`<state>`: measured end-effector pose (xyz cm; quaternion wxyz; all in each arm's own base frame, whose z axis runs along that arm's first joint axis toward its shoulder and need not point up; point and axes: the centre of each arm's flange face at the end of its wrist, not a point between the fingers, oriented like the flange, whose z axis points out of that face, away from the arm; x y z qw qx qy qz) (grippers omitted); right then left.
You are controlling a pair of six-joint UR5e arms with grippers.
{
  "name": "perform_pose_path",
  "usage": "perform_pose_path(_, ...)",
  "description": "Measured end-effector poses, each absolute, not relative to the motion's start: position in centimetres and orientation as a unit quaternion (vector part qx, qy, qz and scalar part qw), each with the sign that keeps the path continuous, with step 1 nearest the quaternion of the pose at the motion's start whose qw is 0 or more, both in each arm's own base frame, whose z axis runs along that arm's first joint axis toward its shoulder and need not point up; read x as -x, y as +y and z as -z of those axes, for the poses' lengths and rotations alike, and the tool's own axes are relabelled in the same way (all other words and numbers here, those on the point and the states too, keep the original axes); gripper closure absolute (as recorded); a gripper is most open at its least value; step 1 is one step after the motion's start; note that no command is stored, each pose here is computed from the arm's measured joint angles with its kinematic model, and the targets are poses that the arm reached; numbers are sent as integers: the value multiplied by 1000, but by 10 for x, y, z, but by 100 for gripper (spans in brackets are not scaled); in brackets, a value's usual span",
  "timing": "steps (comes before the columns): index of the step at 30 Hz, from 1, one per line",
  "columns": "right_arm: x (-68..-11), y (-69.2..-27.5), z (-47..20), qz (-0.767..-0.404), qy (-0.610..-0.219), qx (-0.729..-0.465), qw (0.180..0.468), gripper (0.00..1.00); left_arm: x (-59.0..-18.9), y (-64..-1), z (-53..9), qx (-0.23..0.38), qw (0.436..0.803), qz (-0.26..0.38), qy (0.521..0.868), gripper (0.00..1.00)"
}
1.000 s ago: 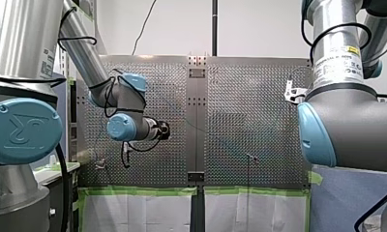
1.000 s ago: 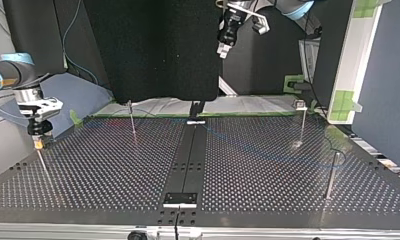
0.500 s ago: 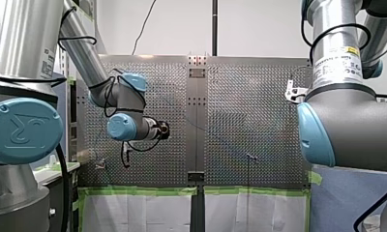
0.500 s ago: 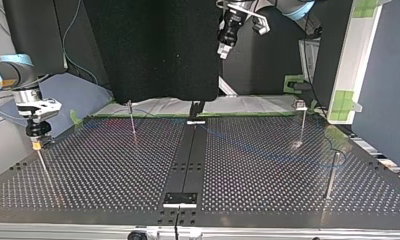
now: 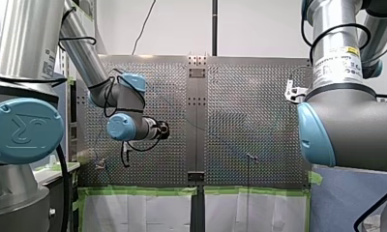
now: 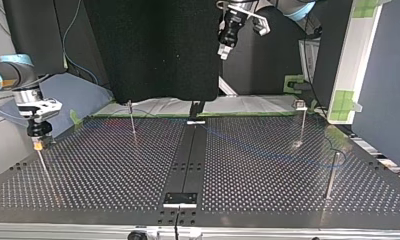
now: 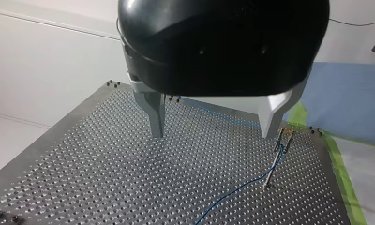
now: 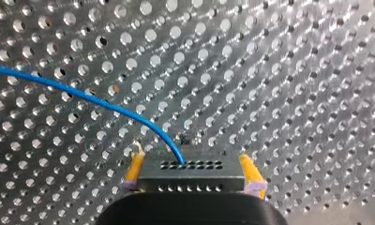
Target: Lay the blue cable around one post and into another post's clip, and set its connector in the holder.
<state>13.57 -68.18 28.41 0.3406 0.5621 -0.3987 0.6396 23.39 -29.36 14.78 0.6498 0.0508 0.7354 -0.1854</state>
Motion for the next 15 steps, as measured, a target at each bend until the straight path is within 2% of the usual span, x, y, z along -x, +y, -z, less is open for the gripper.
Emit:
perform_pose_path(9, -156, -673, -279, -622, -383, -590, 344, 100, -235, -293, -148, -50, 650, 185, 736, 0)
perform_pose_path(15, -188, -664, -277, -620, -354, -612, 341, 100, -234, -292, -147, -51, 649, 185, 736, 0)
